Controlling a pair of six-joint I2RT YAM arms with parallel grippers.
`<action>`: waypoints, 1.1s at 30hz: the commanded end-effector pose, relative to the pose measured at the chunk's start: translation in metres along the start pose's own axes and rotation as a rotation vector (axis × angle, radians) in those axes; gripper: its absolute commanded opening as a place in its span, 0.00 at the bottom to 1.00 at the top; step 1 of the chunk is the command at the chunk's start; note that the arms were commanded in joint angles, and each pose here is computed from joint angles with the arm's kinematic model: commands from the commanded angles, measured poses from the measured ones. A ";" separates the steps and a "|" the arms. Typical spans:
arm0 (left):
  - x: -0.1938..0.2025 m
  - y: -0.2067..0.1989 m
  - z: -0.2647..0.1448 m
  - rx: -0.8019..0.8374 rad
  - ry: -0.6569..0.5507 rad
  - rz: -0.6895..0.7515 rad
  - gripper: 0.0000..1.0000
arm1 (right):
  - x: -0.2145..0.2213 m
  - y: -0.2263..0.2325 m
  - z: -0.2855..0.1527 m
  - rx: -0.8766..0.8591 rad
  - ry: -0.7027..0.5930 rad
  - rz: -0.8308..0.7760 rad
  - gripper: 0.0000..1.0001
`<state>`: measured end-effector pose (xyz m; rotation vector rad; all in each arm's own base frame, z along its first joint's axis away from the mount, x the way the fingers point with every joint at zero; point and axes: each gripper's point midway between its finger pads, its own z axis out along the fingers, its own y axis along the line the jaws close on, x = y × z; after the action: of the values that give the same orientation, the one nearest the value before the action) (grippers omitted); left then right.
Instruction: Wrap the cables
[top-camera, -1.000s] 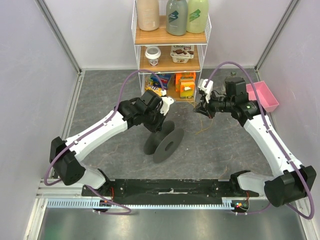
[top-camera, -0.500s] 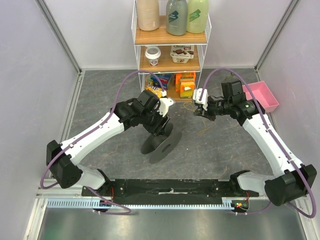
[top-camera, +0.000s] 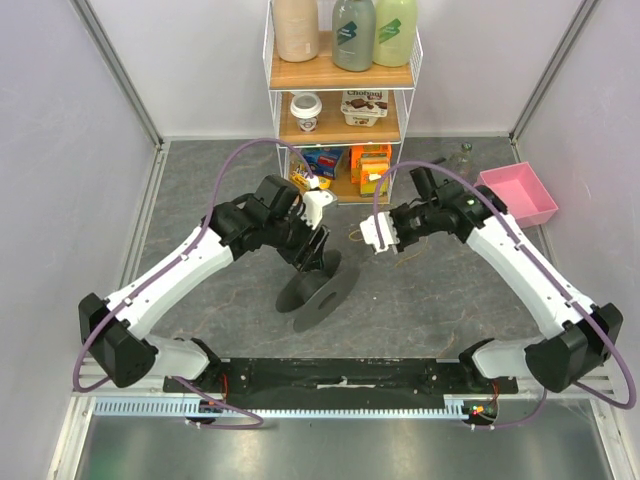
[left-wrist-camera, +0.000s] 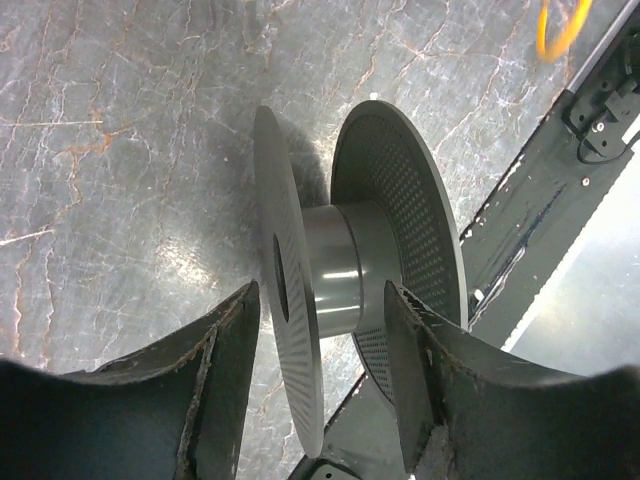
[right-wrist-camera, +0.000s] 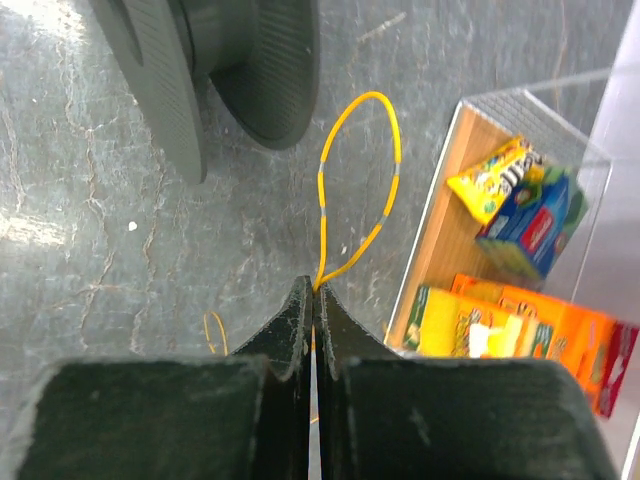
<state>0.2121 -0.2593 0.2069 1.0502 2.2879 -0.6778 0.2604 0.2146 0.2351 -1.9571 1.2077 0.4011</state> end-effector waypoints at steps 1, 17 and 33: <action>0.005 -0.011 -0.011 0.081 -0.015 0.020 0.58 | -0.013 0.001 0.013 -0.084 0.027 -0.236 0.00; 0.021 -0.016 -0.013 0.112 -0.034 0.042 0.44 | -0.039 0.028 0.079 -0.305 0.047 -0.479 0.00; 0.027 -0.011 -0.019 0.155 -0.053 -0.018 0.54 | -0.043 0.018 0.103 -0.284 0.072 -0.449 0.00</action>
<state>0.1843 -0.2358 0.1929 1.0552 2.3042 -0.8266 0.2328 0.3025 0.1770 -2.4630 0.7637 0.3332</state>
